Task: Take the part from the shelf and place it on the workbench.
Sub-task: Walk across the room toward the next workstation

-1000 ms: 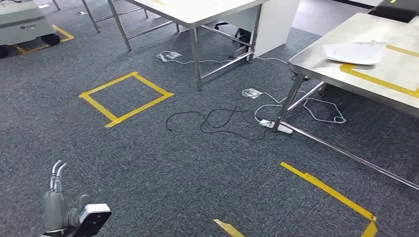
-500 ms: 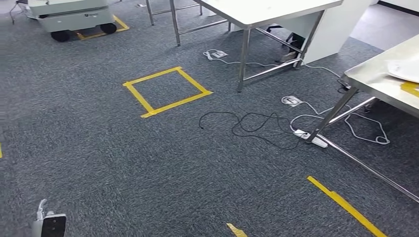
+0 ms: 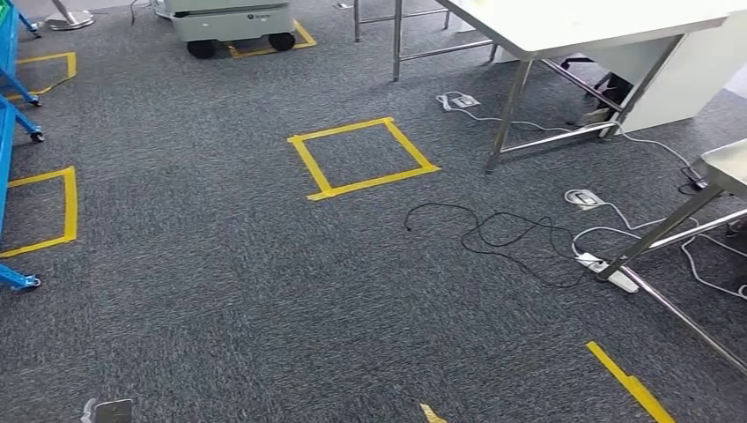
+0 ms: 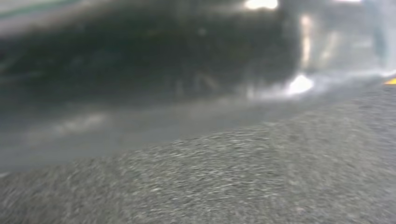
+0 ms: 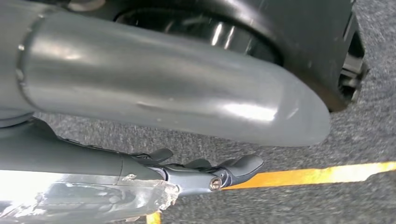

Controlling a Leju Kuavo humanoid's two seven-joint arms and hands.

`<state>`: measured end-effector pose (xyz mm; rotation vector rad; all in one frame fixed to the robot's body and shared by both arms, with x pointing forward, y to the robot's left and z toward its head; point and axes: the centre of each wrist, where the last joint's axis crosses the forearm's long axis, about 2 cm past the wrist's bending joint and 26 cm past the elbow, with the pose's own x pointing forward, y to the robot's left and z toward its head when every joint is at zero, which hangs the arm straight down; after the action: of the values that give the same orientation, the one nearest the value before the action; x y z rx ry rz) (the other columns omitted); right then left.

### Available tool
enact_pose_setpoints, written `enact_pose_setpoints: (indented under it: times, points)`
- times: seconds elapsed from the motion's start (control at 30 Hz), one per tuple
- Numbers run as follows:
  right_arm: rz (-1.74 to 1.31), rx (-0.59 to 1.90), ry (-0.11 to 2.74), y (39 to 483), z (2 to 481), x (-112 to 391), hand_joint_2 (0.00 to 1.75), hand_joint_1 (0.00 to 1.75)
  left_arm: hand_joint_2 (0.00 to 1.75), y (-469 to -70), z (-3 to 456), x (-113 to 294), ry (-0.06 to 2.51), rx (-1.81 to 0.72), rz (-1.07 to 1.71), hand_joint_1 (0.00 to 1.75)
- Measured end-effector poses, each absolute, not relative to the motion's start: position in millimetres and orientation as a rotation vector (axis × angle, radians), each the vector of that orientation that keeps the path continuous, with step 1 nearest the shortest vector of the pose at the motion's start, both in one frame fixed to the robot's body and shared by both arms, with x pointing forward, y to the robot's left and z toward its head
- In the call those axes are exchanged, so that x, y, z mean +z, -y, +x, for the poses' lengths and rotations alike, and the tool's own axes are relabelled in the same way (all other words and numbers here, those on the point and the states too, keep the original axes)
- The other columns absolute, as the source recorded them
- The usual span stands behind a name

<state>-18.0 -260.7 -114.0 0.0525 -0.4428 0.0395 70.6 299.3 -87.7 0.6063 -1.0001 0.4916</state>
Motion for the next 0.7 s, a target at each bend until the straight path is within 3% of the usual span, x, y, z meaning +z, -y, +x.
enact_pose_setpoints:
  times: [0.3,0.7]
  points:
    - [0.09,0.056,0.423,256.9,-18.1,-113.7,0.0,0.0,0.0,-263.2,48.2,-104.8,0.73,0.649,0.5,0.0]
    - [0.128,0.122,0.395,256.9,-21.1,-113.6,0.0,0.0,0.0,-228.5,37.2,-105.5,0.421,0.646,0.422,0.0]
